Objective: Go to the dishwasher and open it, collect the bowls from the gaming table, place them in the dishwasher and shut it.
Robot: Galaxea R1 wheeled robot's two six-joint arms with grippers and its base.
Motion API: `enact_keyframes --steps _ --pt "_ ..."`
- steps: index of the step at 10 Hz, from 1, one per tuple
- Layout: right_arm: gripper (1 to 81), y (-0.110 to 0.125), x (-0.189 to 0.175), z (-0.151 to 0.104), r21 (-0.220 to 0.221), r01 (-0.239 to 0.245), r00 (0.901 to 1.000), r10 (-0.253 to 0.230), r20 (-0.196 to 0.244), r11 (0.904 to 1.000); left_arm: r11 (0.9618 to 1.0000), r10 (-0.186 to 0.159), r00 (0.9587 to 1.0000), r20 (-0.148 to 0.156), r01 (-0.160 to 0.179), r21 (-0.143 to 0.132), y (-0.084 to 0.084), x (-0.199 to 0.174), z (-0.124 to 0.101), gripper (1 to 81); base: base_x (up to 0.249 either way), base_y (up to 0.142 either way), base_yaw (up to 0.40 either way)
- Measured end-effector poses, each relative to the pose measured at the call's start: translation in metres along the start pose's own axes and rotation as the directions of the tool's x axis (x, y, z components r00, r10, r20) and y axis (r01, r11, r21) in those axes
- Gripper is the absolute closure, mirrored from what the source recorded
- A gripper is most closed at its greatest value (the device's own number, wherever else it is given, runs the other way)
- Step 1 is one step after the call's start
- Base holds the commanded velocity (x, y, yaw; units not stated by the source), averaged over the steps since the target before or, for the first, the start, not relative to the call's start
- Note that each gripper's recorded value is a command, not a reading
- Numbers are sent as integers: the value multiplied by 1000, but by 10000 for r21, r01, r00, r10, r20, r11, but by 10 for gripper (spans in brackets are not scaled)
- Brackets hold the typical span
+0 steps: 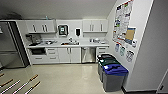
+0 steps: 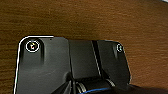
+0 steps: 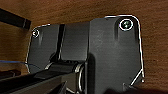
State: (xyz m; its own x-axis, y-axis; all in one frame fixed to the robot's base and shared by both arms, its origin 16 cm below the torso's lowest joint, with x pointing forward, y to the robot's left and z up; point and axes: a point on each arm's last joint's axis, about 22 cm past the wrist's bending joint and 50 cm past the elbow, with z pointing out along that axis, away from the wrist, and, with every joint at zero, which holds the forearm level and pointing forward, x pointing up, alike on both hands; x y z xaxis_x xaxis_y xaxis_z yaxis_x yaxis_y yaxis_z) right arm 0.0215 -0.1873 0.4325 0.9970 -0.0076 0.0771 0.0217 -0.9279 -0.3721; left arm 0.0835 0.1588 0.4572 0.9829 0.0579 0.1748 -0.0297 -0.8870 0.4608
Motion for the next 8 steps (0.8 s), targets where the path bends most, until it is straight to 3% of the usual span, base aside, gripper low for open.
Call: enact_keyframes --steps 8 --pt "10 -1 -1 0 13 -3 10000 3 8 10000 10000 -3 10000 4 3 -12 1 0 0 10 149 0 0"
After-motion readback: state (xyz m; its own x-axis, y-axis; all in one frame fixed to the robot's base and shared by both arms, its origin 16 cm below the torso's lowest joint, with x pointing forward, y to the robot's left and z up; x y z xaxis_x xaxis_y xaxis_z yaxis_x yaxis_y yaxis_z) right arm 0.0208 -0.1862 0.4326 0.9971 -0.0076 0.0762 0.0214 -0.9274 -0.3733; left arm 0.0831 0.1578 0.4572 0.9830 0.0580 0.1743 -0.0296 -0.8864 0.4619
